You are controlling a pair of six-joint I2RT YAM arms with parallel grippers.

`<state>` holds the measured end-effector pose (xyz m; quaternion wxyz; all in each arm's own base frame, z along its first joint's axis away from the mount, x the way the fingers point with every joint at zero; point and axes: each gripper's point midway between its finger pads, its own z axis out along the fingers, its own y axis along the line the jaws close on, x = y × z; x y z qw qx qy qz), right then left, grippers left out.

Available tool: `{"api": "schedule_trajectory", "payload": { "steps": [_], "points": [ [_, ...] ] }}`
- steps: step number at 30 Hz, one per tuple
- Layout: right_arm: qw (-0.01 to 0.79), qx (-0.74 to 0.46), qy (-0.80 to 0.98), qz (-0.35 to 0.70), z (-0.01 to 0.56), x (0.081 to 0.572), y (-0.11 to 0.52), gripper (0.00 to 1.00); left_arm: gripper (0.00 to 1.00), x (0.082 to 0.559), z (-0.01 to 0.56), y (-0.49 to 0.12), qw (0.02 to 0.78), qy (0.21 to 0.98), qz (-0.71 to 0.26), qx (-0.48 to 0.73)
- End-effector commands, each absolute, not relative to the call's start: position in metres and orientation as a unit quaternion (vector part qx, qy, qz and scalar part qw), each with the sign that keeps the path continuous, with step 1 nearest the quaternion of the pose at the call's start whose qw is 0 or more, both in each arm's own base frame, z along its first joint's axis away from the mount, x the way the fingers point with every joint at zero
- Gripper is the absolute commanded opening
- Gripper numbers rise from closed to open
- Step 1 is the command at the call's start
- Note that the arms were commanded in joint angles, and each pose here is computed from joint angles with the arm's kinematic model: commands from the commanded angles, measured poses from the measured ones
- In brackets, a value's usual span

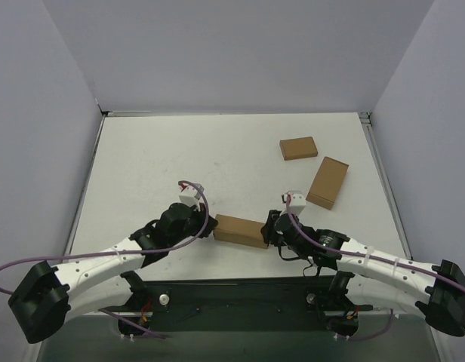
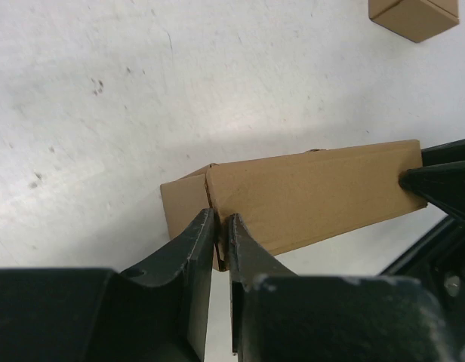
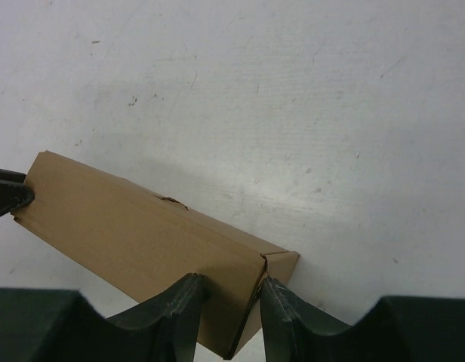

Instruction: Fold the paper box

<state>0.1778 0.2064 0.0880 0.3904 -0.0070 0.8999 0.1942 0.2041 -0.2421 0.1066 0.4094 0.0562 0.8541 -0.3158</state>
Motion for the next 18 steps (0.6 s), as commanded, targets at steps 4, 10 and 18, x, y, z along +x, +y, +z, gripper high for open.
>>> {"api": "schedule_trajectory", "payload": {
  "steps": [4,10,18],
  "points": [
    [0.509,-0.123,0.826,0.208,0.144,0.23,0.247,0.28,0.0,0.257,0.162,-0.277,0.526,0.766,-0.322,0.181],
    [0.512,-0.155,0.82,0.204,0.131,0.228,0.247,0.31,0.05,0.257,0.14,-0.275,0.537,0.758,-0.311,0.201],
    [0.49,-0.165,0.832,0.202,0.138,0.213,0.234,0.78,0.64,0.24,0.134,-0.247,0.523,0.78,-0.292,0.179]
  ]
}}
